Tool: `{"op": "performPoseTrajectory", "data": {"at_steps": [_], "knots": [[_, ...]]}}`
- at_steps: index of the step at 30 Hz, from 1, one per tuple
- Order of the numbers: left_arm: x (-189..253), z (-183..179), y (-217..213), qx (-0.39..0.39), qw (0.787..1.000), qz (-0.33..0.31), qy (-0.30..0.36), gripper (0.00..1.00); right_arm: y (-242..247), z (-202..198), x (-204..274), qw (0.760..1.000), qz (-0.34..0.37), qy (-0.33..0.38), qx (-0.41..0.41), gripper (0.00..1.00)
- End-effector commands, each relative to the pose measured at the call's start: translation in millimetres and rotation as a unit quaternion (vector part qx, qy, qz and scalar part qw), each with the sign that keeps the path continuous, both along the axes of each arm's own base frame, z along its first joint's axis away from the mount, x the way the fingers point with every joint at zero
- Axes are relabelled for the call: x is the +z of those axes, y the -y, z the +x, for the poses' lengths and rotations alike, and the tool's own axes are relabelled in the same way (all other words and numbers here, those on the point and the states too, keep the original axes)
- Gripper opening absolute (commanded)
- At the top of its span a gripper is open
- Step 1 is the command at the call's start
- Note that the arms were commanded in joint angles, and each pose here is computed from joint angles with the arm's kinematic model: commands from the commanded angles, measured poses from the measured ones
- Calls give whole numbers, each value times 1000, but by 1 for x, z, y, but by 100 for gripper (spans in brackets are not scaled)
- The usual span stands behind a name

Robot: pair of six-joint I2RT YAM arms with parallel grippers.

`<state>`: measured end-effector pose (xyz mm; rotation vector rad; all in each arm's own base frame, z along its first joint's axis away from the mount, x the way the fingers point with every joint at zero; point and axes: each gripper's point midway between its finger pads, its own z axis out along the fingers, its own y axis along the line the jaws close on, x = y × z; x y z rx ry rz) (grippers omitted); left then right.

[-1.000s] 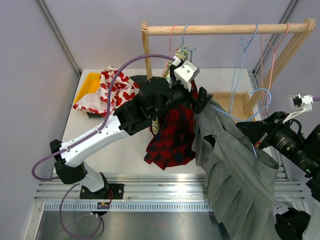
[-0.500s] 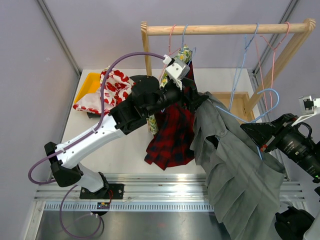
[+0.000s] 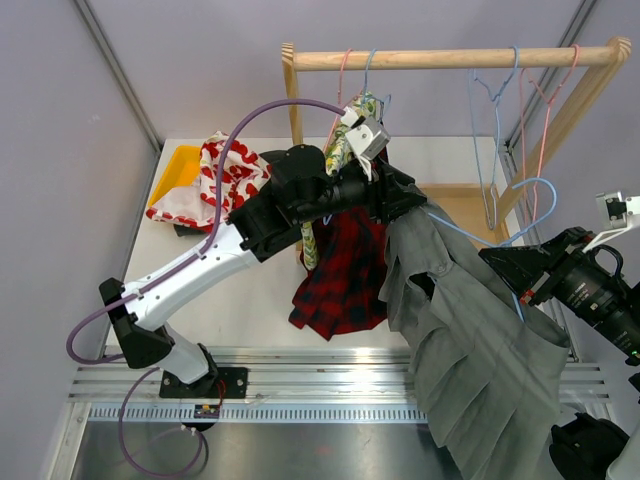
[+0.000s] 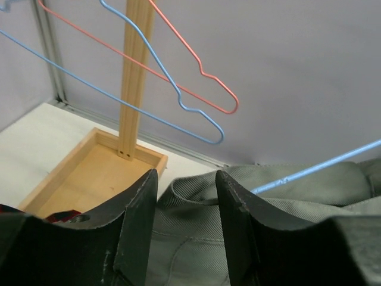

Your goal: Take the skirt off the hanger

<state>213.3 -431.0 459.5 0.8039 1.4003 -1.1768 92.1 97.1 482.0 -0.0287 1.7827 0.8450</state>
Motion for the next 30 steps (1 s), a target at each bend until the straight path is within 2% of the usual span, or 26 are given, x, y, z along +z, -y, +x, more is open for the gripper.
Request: {"op": "performPoseTrajectory", "data": {"at_steps": [1, 4, 6, 11, 12, 13, 22, 30], "knots": [[17, -16, 0, -43, 999, -15, 2, 50, -4, 1, 28, 999, 33, 43, 7, 0], [12, -17, -1, -43, 999, -8, -4, 54, -4, 1, 28, 998, 33, 44, 5, 0], [6, -16, -3, -38, 999, -5, -7, 49, -4, 2, 28, 998, 33, 44, 4, 0], [-1, -14, -2, -36, 999, -1, -15, 20, 0, 3, 28, 999, 31, 44, -5, 0], [-3, -14, -1, -36, 999, -1, -16, 3, 0, 2, 27, 998, 30, 46, -6, 0], [-4, -15, -1, -38, 999, -2, -16, 0, 1, 3, 27, 999, 29, 45, -9, 0], [9, -10, -6, -16, 1000, -12, -9, 0, -4, 12, 11, 999, 26, 31, -8, 0], [63, -20, 2, 3, 999, -7, 34, 0, -11, 41, -23, 1000, 4, -1, -21, 0]]}}
